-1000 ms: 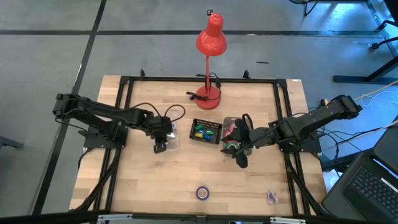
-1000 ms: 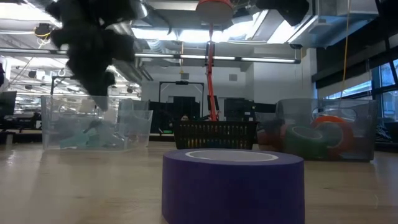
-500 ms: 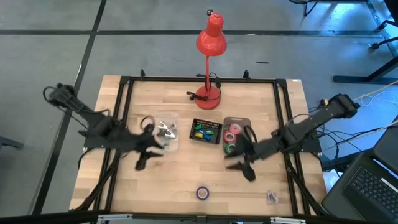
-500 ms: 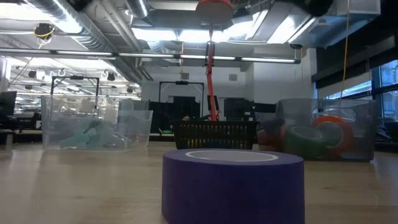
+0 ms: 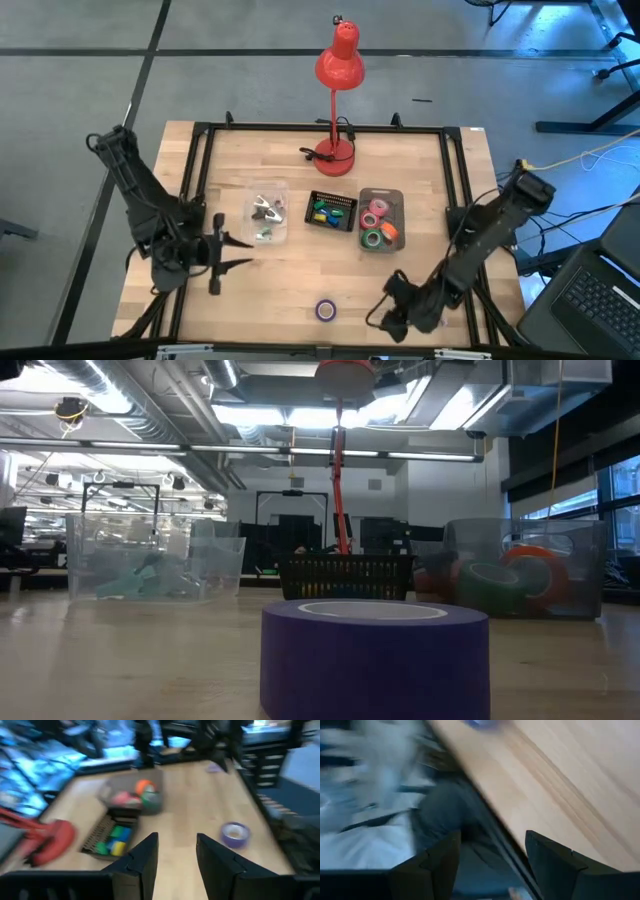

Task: Pick and place Stapler, Stapler remover, tape
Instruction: Put the blue tape into the black bin

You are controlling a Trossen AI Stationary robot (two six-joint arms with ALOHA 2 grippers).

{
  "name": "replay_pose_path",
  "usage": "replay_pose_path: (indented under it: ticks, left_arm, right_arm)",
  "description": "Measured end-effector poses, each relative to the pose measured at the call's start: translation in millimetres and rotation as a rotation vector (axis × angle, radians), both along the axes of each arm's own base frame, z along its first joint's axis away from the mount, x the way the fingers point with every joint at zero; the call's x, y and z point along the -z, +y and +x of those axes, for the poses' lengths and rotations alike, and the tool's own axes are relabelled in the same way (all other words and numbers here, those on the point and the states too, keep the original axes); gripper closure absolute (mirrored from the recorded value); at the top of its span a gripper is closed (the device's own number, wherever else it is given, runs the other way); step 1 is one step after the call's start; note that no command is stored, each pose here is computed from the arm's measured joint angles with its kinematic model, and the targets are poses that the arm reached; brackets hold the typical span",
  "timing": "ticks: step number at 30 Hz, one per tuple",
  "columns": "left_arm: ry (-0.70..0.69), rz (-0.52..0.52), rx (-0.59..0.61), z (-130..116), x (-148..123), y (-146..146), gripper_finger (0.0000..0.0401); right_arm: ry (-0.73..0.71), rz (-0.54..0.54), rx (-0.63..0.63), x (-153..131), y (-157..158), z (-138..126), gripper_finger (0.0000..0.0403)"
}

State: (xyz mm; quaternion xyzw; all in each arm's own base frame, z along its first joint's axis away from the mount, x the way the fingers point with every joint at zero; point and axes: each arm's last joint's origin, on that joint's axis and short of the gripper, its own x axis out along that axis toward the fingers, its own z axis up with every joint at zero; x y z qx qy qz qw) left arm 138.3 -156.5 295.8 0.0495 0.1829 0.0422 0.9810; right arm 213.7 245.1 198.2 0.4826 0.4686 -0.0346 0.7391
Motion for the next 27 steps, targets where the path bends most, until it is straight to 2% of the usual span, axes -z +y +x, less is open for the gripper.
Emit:
replay_pose_path:
  ticks: [3, 5, 9, 12, 15, 19, 23, 27]
  left_arm:
    - [-0.035, 0.064, -0.088, 4.8, 3.7, -0.2, 0.0276]
    - [-0.04, 0.084, -0.13, 9.5, 6.9, 0.1, 0.0276]
    - [-0.014, 0.11, -0.17, 20.6, 13.4, 3.0, 0.0276]
    - [0.006, 0.156, -0.201, 28.6, 16.3, 8.7, 0.0276]
    - [0.021, 0.189, -0.233, 35.9, 17.7, 15.1, 0.0276]
    - [0.023, 0.182, -0.282, 42.3, 17.7, 23.6, 0.0276]
    - [0.027, 0.164, -0.306, 46.7, 17.7, 28.9, 0.0276]
    - [0.051, 0.124, -0.277, 50.1, 18.1, 30.9, 0.0276]
  right_arm:
    - [0.191, 0.003, 0.06, 23.4, 9.5, -13.6, 0.0178]
    - [0.214, -0.035, 0.082, 33.0, 12.8, -17.6, 0.0178]
    - [0.094, -0.108, 0.135, 40.2, 11.9, -7.6, 0.0178]
    - [0.051, -0.077, 0.143, 39.8, 6.6, 9.2, 0.0178]
    - [0.039, -0.027, 0.079, 42.8, -2.0, 30.7, 0.0178]
    - [-0.068, -0.051, -0.008, 47.5, -18.7, 60.6, 0.0178]
    - [-0.078, -0.109, -0.012, 54.1, -39.3, 79.4, 0.0178]
    - [-0.075, -0.101, -0.03, 64.9, -50.1, 95.8, 0.0178]
